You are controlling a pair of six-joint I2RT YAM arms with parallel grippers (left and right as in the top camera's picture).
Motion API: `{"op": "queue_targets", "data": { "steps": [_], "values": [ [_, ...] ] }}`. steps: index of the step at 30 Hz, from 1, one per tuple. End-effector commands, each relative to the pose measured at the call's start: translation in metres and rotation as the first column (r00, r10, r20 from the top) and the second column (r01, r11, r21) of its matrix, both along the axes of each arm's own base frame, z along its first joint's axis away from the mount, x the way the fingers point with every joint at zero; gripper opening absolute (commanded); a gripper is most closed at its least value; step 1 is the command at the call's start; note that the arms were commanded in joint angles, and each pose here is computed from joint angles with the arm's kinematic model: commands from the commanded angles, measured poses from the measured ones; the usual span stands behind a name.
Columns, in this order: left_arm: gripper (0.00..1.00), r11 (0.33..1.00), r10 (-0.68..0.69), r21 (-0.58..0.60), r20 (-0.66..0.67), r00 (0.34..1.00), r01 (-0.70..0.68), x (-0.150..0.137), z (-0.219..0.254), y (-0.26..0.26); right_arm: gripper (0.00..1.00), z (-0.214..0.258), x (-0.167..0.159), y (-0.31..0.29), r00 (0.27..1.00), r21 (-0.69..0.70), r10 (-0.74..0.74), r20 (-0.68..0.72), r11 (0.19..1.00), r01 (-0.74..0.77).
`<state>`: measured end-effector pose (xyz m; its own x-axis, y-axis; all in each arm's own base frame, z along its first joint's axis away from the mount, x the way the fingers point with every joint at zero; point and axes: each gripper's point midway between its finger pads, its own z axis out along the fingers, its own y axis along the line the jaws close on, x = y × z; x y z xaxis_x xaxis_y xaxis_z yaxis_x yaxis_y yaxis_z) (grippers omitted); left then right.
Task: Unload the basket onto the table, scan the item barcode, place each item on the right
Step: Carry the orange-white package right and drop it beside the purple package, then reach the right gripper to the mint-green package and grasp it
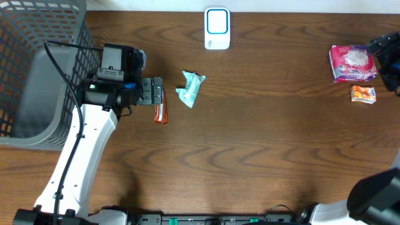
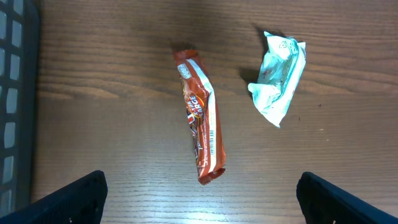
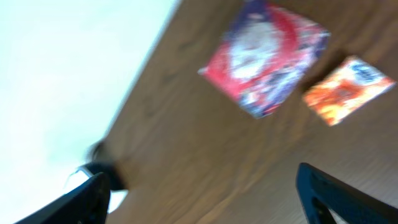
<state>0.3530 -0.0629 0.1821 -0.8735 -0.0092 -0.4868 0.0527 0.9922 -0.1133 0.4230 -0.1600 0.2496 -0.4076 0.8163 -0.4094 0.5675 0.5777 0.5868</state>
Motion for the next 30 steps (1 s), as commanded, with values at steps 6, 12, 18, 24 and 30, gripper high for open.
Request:
{"op": "queue_targets", "data": {
  "steps": [6, 12, 18, 24, 30],
  "values": [
    [0.98, 1.0, 0.009, 0.006, -0.001, 1.0, -0.009, 0.001, -0.001, 0.002, 0.92, -0.039, 0.008, 0.128, 0.905, 0.041, 0.415, -0.089, 0.91, -0.413],
    [0.98, 1.0, 0.009, 0.006, -0.002, 1.0, -0.009, 0.001, -0.001, 0.002, 0.93, -0.099, 0.009, 0.236, 0.741, 0.039, 0.659, -0.131, 0.75, -0.66],
    [0.98, 1.0, 0.009, 0.006, -0.001, 1.0, -0.009, 0.001, -0.001, 0.002, 0.91, -0.147, 0.016, 0.333, 0.654, 0.082, 0.75, -0.097, 0.661, -0.746],
    [0.98, 1.0, 0.009, 0.006, -0.001, 1.0, -0.009, 0.001, -0.001, 0.002, 0.94, -0.183, 0.016, 0.427, 0.593, 0.115, 0.805, -0.021, 0.591, -0.799],
    [0.98, 1.0, 0.009, 0.006, -0.001, 1.0, -0.009, 0.001, -0.001, 0.002, 0.87, -0.212, 0.012, 0.468, 0.627, 0.086, 0.778, -0.038, 0.628, -0.773]
  ]
}}
